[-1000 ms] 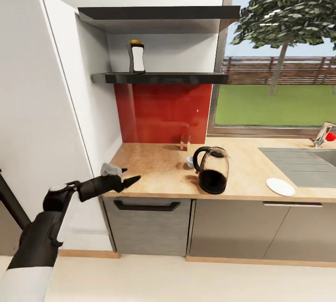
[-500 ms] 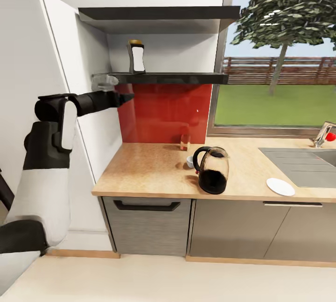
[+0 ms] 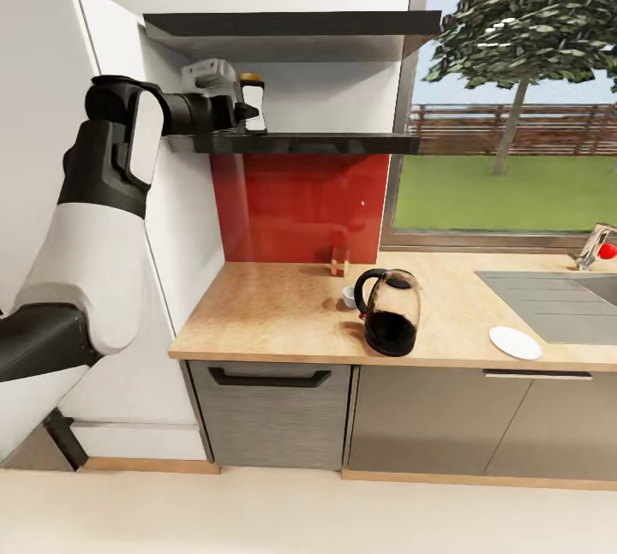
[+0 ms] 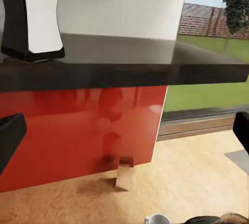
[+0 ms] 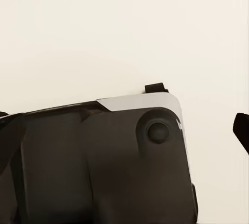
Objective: Set up a coffee station on the kitchen countertop: keep the coffee maker on the countertop, move the bottle of coffee from the kitchen shelf to the counter next to the coffee maker, place a paper coffee filter on top of the coffee maker, put the saucer next to the coffee maker with the coffee cup on the saucer, and place the electric kettle next to the coffee maker.
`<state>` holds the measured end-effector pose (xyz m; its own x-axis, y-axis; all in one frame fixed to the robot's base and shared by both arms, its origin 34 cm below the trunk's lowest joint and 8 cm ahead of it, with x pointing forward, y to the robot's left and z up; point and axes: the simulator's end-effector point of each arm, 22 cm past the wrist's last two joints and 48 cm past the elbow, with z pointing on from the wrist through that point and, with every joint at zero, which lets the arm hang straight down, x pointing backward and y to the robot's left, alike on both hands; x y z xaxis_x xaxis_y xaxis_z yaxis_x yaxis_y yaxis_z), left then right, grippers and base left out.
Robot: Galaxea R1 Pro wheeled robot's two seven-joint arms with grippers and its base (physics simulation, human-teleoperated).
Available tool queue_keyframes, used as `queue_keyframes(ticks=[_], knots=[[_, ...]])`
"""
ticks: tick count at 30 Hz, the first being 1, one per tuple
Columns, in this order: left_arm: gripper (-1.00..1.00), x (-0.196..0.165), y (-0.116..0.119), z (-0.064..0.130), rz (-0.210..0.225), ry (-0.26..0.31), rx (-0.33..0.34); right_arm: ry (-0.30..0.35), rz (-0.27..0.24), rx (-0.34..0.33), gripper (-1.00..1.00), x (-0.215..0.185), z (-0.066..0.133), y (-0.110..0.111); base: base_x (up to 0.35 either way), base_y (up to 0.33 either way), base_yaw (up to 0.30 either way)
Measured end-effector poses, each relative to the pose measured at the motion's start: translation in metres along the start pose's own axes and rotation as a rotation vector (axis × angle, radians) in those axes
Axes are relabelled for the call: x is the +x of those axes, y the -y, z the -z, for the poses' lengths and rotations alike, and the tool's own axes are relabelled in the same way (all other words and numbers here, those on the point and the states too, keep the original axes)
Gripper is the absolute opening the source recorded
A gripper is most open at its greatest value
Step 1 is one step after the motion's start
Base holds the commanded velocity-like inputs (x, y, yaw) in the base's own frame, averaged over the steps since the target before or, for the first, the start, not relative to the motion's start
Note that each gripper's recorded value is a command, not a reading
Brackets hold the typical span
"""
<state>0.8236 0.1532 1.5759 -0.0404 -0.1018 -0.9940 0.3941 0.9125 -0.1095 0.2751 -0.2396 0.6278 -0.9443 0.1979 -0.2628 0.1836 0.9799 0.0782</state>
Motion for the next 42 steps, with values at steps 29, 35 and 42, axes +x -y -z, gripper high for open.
queue_keyframes(ticks=[29, 35, 42], knots=[[1.00, -0.069, -0.096, 0.009, -0.215, 0.087, -0.274, -0.109, 0.015, 0.094, 1.00, 0.070, 0.016, 0.072, 0.000, 0.000, 0.000], [1.00, -0.079, -0.085, 0.006, -0.220, 0.116, -0.303, -0.111, 0.015, 0.093, 1.00, 0.071, 0.016, 0.071, 0.000, 0.000, 0.000], [1.00, -0.100, -0.099, 0.014, -0.231, 0.243, -0.392, -0.111, 0.013, 0.091, 1.00, 0.071, 0.016, 0.069, 0.000, 0.000, -0.004]])
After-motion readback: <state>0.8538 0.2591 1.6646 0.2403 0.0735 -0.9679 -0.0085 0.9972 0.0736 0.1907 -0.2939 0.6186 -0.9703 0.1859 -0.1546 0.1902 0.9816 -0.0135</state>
